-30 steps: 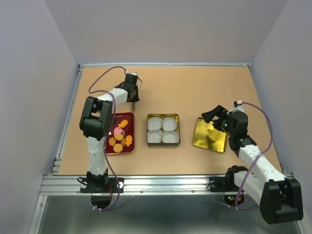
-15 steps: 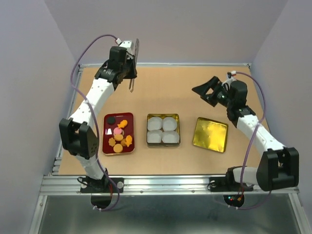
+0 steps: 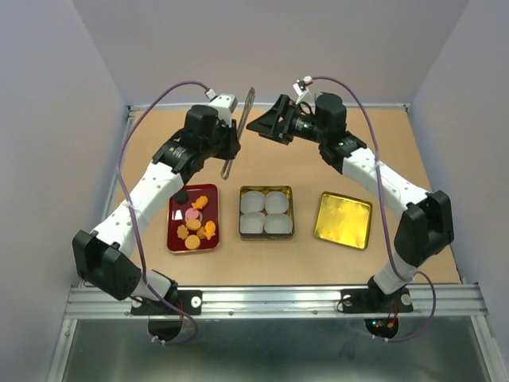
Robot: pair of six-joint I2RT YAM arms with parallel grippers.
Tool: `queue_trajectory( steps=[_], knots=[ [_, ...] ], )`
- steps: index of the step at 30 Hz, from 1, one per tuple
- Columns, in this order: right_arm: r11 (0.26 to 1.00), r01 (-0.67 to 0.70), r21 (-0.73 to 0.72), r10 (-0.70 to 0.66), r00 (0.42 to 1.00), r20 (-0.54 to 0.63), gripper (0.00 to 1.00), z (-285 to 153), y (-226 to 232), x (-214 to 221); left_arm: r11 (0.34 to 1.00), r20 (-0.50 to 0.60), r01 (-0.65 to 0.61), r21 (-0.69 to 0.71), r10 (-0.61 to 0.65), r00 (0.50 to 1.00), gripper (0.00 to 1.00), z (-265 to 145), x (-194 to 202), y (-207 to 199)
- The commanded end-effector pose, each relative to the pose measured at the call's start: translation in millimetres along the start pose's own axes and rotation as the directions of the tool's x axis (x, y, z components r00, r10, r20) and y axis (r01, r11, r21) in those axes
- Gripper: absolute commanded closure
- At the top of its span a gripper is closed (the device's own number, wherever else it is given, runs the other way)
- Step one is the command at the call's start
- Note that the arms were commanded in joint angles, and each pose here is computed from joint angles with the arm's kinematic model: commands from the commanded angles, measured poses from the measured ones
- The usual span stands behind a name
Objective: Pack the cookies
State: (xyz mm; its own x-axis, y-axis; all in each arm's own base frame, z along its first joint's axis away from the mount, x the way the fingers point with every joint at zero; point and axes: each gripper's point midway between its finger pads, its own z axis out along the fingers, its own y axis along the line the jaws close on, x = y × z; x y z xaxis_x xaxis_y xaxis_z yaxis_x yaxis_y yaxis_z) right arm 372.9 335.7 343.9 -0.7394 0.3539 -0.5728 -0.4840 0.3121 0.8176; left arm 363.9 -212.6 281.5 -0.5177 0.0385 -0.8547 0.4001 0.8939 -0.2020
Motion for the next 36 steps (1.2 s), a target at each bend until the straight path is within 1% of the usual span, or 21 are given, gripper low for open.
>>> queue_trajectory(
  steps=[1, 9, 12, 14, 15, 18, 19, 20, 21, 22, 23, 24, 26, 28, 30, 31, 32, 33, 34, 35, 36],
  knots=[
    [0.999, 0.027, -0.035, -0.027, 1.0, 0.006, 0.0, 20, 14, -2, 0.999, 0.066, -0.012, 0.037, 0.009, 0.998, 0.78, -19, -5, -16],
    [1.0, -0.018, 0.004, 0.019, 0.999, -0.043, 0.0, 43, -12, 20, 0.991, 0.09, -0.046, 0.126, 0.034, 0.995, 0.78, -35, 3, -50],
    [1.0, -0.024, 0.009, 0.024, 0.999, -0.041, 0.0, 47, -14, 21, 0.989, 0.115, -0.048, 0.143, 0.031, 0.993, 0.78, -42, 2, -56],
    [1.0, -0.029, 0.011, 0.03, 0.999, -0.036, 0.0, 48, -14, 19, 0.989, 0.11, -0.042, 0.139, 0.027, 0.994, 0.78, -42, 7, -55],
    [0.999, -0.033, 0.012, 0.033, 0.999, -0.039, 0.03, 48, -15, 20, 0.99, 0.104, -0.035, 0.134, 0.021, 0.994, 0.78, -42, 11, -54],
    [0.999, -0.037, 0.009, 0.037, 0.999, -0.04, 0.2, 49, -14, 20, 0.993, 0.109, -0.023, 0.117, 0.01, 0.994, 0.78, -41, 13, -52],
    [0.999, -0.041, 0.012, 0.041, 0.998, -0.038, 0.39, 48, -14, 20, 0.994, 0.107, -0.014, 0.105, 0.003, 0.994, 0.78, -39, 15, -50],
    [0.999, -0.047, 0.013, 0.047, 0.998, -0.037, 0.49, 48, -14, 21, 0.995, 0.111, -0.001, 0.1, -0.01, 0.994, 0.78, -39, 14, -49],
    [0.999, -0.052, 0.016, 0.053, 0.998, -0.039, 0.57, 48, -15, 22, 0.998, 0.116, 0.011, 0.063, -0.018, 0.993, 0.78, -37, 14, -44],
    [0.998, -0.056, 0.015, 0.056, 0.998, -0.039, 0.69, 48, -14, 22, 0.999, 0.121, 0.021, 0.033, -0.025, 0.992, 0.78, -36, 14, -39],
    [0.998, -0.06, 0.014, 0.06, 0.997, -0.043, 0.75, 48, -14, 23, 0.999, 0.115, 0.036, 0.017, -0.038, 0.993, 0.78, -33, 17, -36],
    [0.998, -0.063, 0.01, 0.063, 0.997, -0.049, 0.83, 48, -13, 24, 0.999, 0.115, 0.043, 0.003, -0.043, 0.992, 0.78, -32, 18, -34],
    [0.998, -0.068, 0.007, 0.068, 0.996, -0.054, 0.91, 47, -12, 25, 0.998, 0.122, 0.062, -0.017, -0.059, 0.991, 0.78, -29, 18, -31],
    [0.997, -0.075, 0.009, 0.075, 0.995, -0.059, 0.95, 47, -13, 27, 0.997, 0.13, 0.076, -0.026, -0.072, 0.989, 0.76, -29, 17, -30],
    [0.997, -0.082, 0.011, 0.083, 0.995, -0.056, 0.98, 46, -13, 27, 0.995, 0.159, 0.094, -0.042, -0.086, 0.983, 0.64, -34, 13, -26],
    [0.996, -0.085, 0.015, 0.086, 0.995, -0.05, 0.99, 46, -13, 26, 0.993, 0.165, 0.11, -0.044, -0.101, 0.981, 0.56, -34, 14, -26],
    [0.995, -0.095, 0.02, 0.096, 0.994, -0.045, 0.99, 46, -14, 25, 0.992, 0.199, 0.12, -0.042, -0.109, 0.974, 0.43, -42, 7, -25],
    [0.994, -0.103, 0.03, 0.104, 0.994, -0.033, 0.99, 47, -16, 23, 0.991, 0.215, 0.132, -0.04, -0.12, 0.969, 0.39, -46, 6, -24],
    [0.992, -0.122, 0.036, 0.122, 0.992, -0.025, 1.0, 47, -17, 22, 0.99, 0.219, 0.133, -0.044, -0.12, 0.968, 0.29, -47, 10, -22],
    [0.99, -0.134, 0.042, 0.135, 0.991, -0.021, 0.99, 48, -18, 21, 0.99, 0.26, 0.142, -0.028, -0.13, 0.957, 0.25, -58, 2, -23],
    [0.988, -0.146, 0.044, 0.147, 0.989, -0.016, 1.0, 49, -19, 21, 0.989, 0.275, 0.148, -0.027, -0.135, 0.952, 0.24, -62, 2, -21]
  ],
)
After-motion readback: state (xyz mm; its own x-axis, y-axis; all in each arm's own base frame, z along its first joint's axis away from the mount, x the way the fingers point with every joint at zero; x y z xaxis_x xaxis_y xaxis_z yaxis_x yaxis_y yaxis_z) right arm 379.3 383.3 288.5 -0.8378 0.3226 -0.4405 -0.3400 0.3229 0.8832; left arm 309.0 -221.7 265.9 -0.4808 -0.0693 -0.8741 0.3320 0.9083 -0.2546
